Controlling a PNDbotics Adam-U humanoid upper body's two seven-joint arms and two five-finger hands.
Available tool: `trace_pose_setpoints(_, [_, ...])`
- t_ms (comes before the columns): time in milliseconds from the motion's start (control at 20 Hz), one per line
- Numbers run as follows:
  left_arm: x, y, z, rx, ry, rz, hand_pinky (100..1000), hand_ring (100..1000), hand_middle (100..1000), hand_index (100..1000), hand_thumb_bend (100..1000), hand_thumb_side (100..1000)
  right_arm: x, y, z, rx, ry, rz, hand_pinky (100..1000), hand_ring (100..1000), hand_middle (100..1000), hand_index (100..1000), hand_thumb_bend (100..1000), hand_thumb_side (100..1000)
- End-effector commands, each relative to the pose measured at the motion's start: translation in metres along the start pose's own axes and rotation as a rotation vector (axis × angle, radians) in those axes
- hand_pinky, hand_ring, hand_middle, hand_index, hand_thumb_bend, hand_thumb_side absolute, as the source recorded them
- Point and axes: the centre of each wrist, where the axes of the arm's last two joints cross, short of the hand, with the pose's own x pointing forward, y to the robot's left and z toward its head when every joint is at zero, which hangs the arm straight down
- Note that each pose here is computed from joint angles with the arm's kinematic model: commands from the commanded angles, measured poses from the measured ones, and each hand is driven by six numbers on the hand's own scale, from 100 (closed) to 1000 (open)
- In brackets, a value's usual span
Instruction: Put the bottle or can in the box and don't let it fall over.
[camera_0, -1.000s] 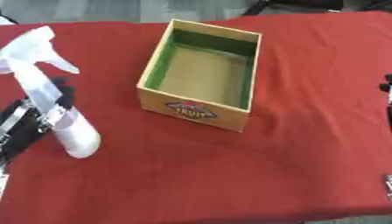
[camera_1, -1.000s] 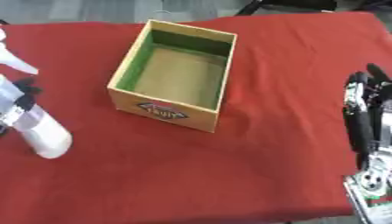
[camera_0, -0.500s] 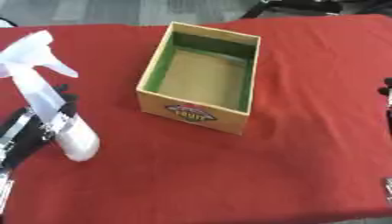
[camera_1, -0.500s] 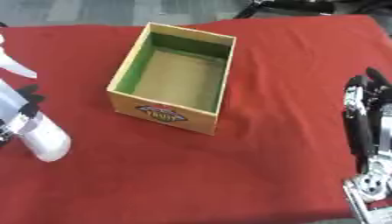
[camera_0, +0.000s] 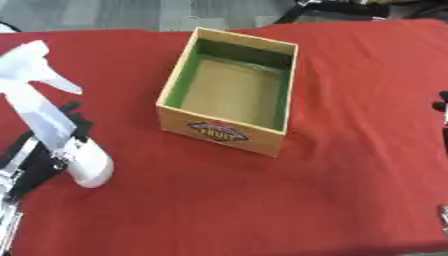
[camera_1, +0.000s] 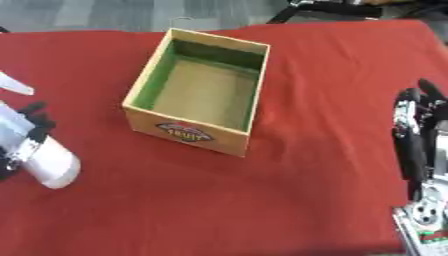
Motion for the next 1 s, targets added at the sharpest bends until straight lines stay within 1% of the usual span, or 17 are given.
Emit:
trace_pose_setpoints(50, [-0.0037,-0.0004,-0.0006,-0.002,0.006,0.002,858,1000,946,567,100,617,0.0074,-0.0014,-0.0029,-0.001,-0.026,-0.01,890,734,707,896,100,803])
trace_pose_setpoints(100, [-0.0045,-0.0008,-0.0008,-0.001,0.007,0.006,854,1000,926,539,100,609,0.0074,-0.0014,-0.0029,-0.001,-0.025,-0.01,890,734,707,895,100,803])
trace_pose_setpoints(200, [-0.006,-0.0013,-0.001,0.005,0.013,0.013,833,1000,917,518,100,592,0.0074,-0.0015,-0.0029,-0.001,-0.026,-0.011,890,733,706,893,100,803])
trace_pose_setpoints(350, [-0.0085,-0.0022,-0.0013,0.016,0.031,0.029,810,1000,905,529,100,575,0.0074,-0.0016,-0.003,0.0,-0.026,-0.011,890,732,705,891,100,802])
trace_pose_setpoints(450, [-0.0096,-0.0028,-0.0015,0.02,0.044,0.04,803,1000,890,515,100,572,0.0074,-0.0017,-0.0031,-0.001,-0.026,-0.012,891,731,703,890,100,802])
trace_pose_setpoints(500, [-0.0099,-0.0029,-0.0016,0.02,0.05,0.044,801,1000,861,493,100,570,0.0074,-0.0017,-0.0031,-0.001,-0.026,-0.012,891,730,702,889,100,802])
trace_pose_setpoints(600, [-0.0105,-0.003,-0.0018,0.022,0.062,0.049,792,1000,831,462,100,568,0.0076,-0.0016,-0.0033,-0.002,-0.025,-0.013,891,730,699,888,100,802])
trace_pose_setpoints(750, [-0.0108,-0.0032,-0.0023,0.025,0.081,0.053,777,1000,795,424,100,567,0.0077,-0.0014,-0.0033,-0.002,-0.025,-0.013,892,729,695,887,100,803])
trace_pose_setpoints(900, [-0.0102,-0.0032,-0.0029,0.025,0.086,0.055,759,1000,784,413,100,566,0.0077,-0.0013,-0.0033,-0.002,-0.024,-0.013,893,728,694,886,100,804])
trace_pose_setpoints(1000, [-0.0098,-0.0031,-0.0033,0.025,0.087,0.052,753,1000,739,370,100,565,0.0078,-0.0013,-0.0034,-0.001,-0.024,-0.013,894,727,693,885,100,804])
